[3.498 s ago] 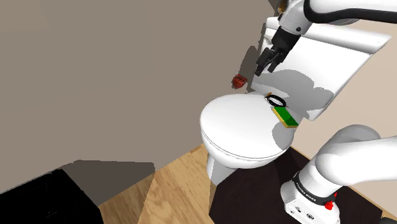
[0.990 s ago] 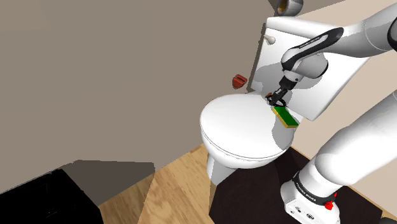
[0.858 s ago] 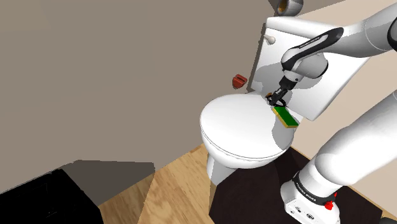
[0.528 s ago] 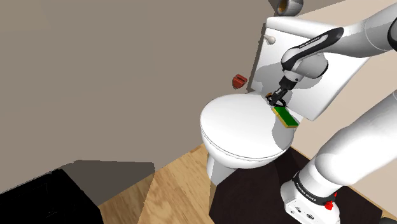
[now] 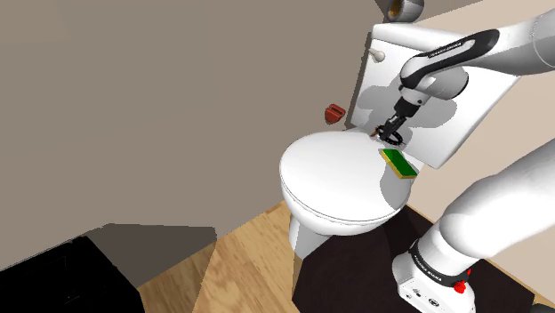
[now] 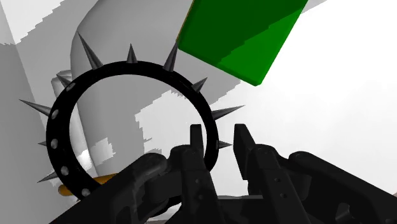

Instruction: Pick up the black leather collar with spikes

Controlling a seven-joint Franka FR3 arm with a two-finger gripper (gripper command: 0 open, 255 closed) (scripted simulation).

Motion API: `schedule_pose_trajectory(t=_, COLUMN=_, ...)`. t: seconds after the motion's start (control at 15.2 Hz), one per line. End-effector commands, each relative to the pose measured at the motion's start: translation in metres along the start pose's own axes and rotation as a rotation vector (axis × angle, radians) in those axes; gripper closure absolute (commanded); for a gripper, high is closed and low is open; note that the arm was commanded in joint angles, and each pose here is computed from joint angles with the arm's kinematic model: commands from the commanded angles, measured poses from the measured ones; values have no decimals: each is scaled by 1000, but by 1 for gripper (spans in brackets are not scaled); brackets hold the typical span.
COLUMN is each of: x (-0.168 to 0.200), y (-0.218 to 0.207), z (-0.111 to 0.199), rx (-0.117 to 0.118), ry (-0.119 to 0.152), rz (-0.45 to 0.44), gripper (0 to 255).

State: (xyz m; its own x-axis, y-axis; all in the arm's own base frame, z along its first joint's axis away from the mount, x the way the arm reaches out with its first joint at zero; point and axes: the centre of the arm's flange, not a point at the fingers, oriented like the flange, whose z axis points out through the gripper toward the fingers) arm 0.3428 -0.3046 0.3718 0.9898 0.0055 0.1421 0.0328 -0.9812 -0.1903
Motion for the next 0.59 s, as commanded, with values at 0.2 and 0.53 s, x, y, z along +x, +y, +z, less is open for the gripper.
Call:
schedule_pose_trajectory(t=0.2, x=4, y=-3, z=-25, rx=0, ry=0, rz=0, gripper=255)
schedule_pose_trajectory(t=0.53, x=6, y=-7, z=-42, rx=0, ry=0, rz=0, gripper=255)
